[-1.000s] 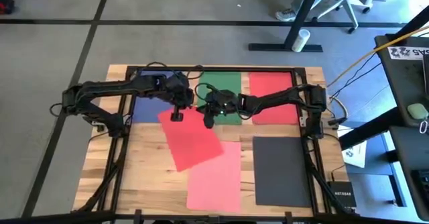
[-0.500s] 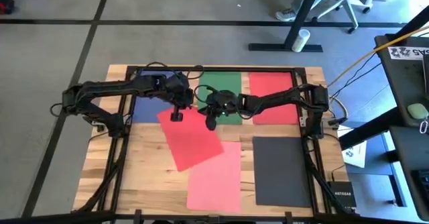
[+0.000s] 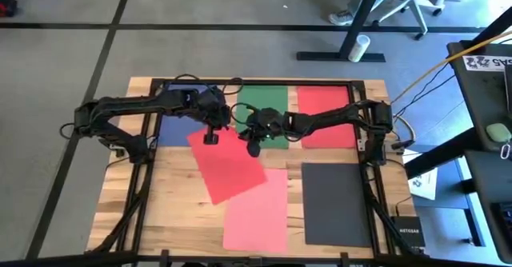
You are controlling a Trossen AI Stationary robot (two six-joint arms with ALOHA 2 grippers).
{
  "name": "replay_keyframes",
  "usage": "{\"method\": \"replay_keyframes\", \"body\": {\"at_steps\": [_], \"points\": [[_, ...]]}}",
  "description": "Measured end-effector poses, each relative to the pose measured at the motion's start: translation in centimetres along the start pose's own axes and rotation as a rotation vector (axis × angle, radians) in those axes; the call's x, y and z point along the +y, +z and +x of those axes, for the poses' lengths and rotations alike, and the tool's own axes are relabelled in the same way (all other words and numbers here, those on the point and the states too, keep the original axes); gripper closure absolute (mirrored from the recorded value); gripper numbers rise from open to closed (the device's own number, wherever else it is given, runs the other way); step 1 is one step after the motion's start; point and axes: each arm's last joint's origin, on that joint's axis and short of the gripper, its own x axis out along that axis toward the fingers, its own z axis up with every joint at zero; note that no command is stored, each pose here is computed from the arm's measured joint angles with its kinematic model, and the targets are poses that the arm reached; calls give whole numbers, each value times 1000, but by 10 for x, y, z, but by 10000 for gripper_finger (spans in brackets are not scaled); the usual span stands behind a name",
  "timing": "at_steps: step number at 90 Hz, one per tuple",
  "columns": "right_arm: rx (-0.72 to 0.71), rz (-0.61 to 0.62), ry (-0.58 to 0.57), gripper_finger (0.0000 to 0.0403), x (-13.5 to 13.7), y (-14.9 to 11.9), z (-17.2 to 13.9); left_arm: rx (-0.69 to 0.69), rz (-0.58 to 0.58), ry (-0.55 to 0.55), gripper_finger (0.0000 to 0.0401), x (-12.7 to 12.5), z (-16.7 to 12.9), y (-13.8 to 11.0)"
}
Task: Organize paper
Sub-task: Stack the red paper on top of the other red paper
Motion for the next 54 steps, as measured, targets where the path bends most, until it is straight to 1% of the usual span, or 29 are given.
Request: {"method": "replay_keyframes", "body": {"at_steps": [8,22,33,38,45,54], "points": [[-2,0,-8,330,0,0,0,-1,0,1,401,0,0,0],[-28,0,-104,341,-8,2,-1,-2,0,1,401,0,0,0],[-41,12,-120,342,-18,5,-2,-3,0,-1,401,-1,0,1],[-37,19,-118,342,-21,6,-3,-4,3,-3,401,-2,0,1],[-20,18,-89,342,-21,5,-3,-5,7,-7,401,-3,0,2],[-6,-15,-36,342,-15,4,-2,-5,13,-8,401,-4,0,2]]}}
